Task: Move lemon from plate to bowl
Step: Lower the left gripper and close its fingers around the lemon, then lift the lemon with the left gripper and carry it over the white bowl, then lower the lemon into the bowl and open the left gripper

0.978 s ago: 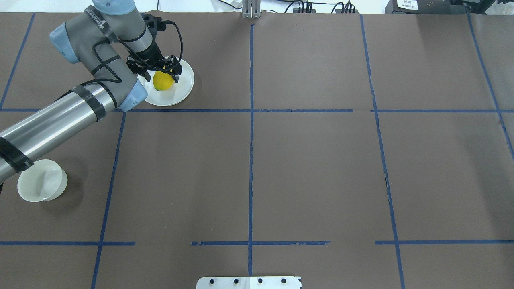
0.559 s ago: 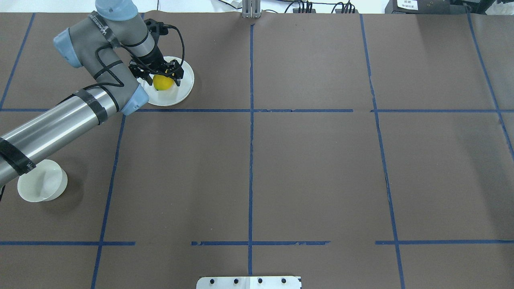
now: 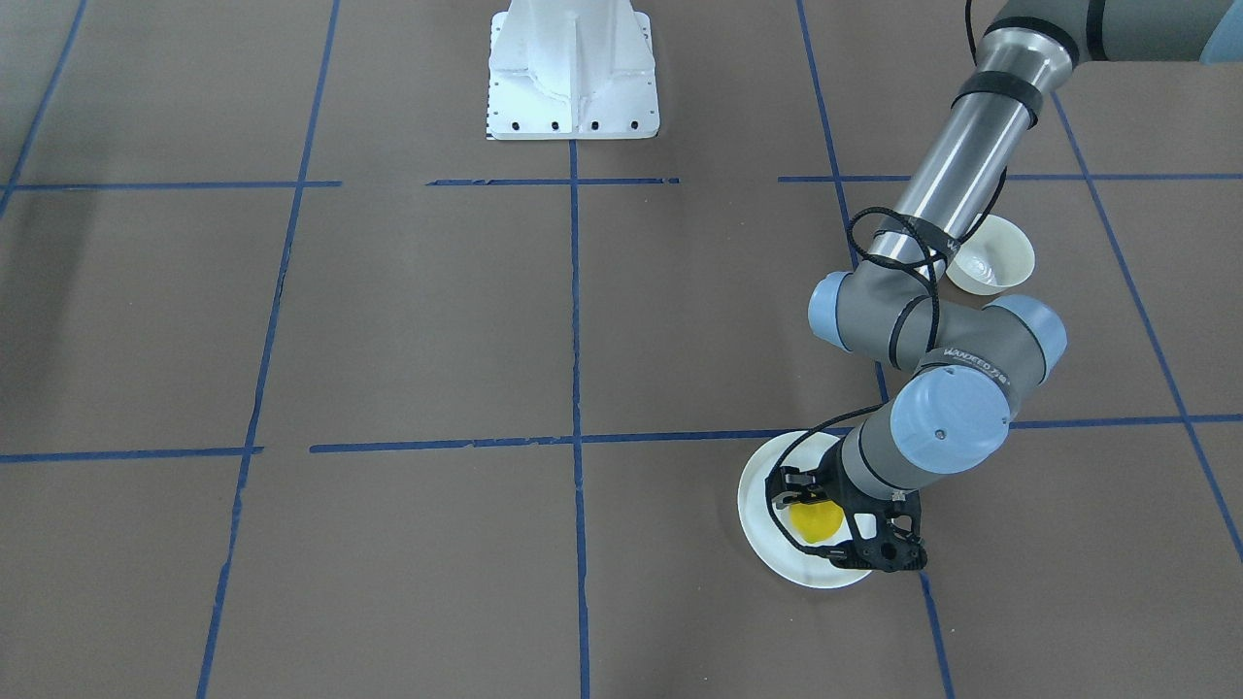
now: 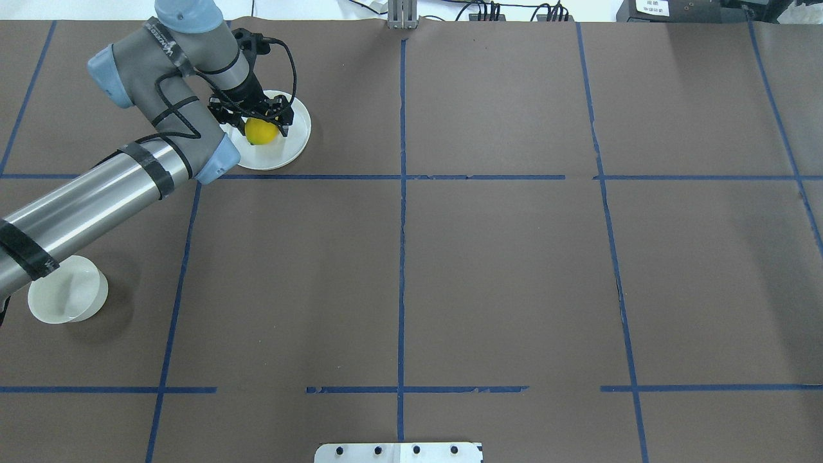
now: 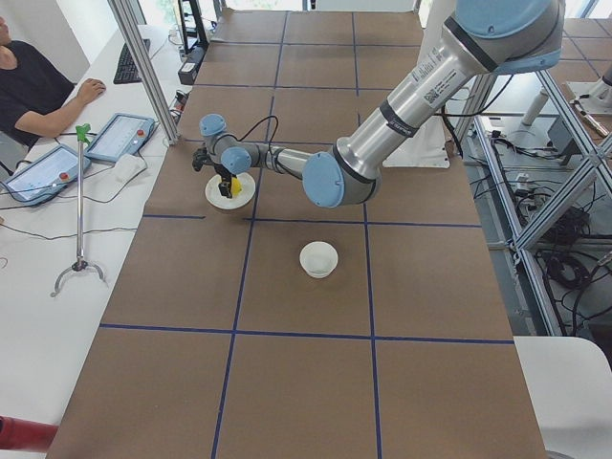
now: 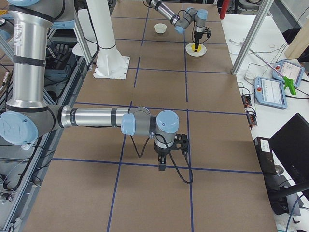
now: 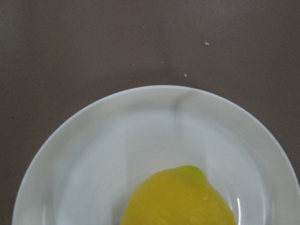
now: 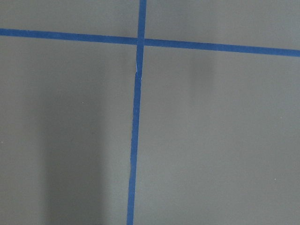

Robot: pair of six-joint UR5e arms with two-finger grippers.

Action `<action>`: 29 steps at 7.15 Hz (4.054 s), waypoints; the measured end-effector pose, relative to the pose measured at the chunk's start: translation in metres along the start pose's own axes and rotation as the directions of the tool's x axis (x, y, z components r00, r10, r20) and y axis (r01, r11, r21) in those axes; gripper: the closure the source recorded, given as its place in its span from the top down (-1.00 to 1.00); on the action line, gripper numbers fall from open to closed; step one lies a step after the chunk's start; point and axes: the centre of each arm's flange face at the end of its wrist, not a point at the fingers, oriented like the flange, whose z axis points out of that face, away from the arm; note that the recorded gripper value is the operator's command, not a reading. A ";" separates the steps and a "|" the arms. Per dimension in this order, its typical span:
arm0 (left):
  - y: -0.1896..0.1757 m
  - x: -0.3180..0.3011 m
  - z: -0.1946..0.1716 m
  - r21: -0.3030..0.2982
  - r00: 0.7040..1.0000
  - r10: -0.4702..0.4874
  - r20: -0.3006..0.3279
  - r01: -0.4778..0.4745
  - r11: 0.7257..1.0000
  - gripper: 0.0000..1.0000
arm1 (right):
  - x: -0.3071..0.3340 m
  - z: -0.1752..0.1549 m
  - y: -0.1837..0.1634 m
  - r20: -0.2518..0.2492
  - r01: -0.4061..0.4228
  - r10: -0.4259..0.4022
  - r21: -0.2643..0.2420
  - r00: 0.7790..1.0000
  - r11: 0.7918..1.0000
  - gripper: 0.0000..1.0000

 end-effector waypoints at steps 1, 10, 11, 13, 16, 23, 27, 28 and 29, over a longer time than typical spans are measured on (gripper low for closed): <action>0.000 0.001 0.000 0.001 1.000 0.000 0.000 0.000 1.000 0.78 | 0.000 0.000 0.000 0.000 0.000 0.000 0.000 1.000 1.000 1.00; -0.006 -0.034 -0.080 0.079 0.999 -0.022 -0.026 0.024 0.997 -1.00 | 0.000 0.000 0.000 0.000 0.000 0.000 0.000 1.000 1.000 1.00; 0.023 -0.052 -0.102 0.085 0.999 -0.029 -0.028 0.031 0.996 -1.00 | 0.000 0.000 0.000 0.000 0.000 0.000 0.000 1.000 1.000 1.00; 0.111 -0.106 -0.132 0.090 0.999 -0.041 -0.022 0.043 0.995 -1.00 | 0.000 0.000 0.000 0.000 0.000 0.000 0.000 1.000 1.000 1.00; 0.246 -0.207 -0.144 0.071 0.994 -0.108 0.023 0.106 0.992 -1.00 | 0.000 0.000 0.000 0.000 0.000 0.000 0.000 1.000 1.000 1.00; 0.354 -0.253 -0.083 0.051 0.986 -0.165 0.036 0.163 0.985 -1.00 | 0.000 0.000 0.000 0.000 0.000 0.000 0.000 1.000 1.000 1.00; 0.356 -0.265 -0.066 0.025 0.985 -0.160 0.061 0.159 0.987 1.00 | 0.000 0.000 0.000 0.000 0.000 0.000 0.000 1.000 1.000 1.00; 0.356 -0.264 -0.066 0.021 0.987 -0.148 0.057 0.147 0.989 1.00 | 0.000 0.000 0.000 0.000 0.000 0.000 0.000 1.000 1.000 1.00; 0.356 -0.262 -0.067 0.019 0.989 -0.141 0.053 0.140 0.990 1.00 | 0.000 0.000 0.000 0.000 0.000 0.000 0.000 1.000 1.000 1.00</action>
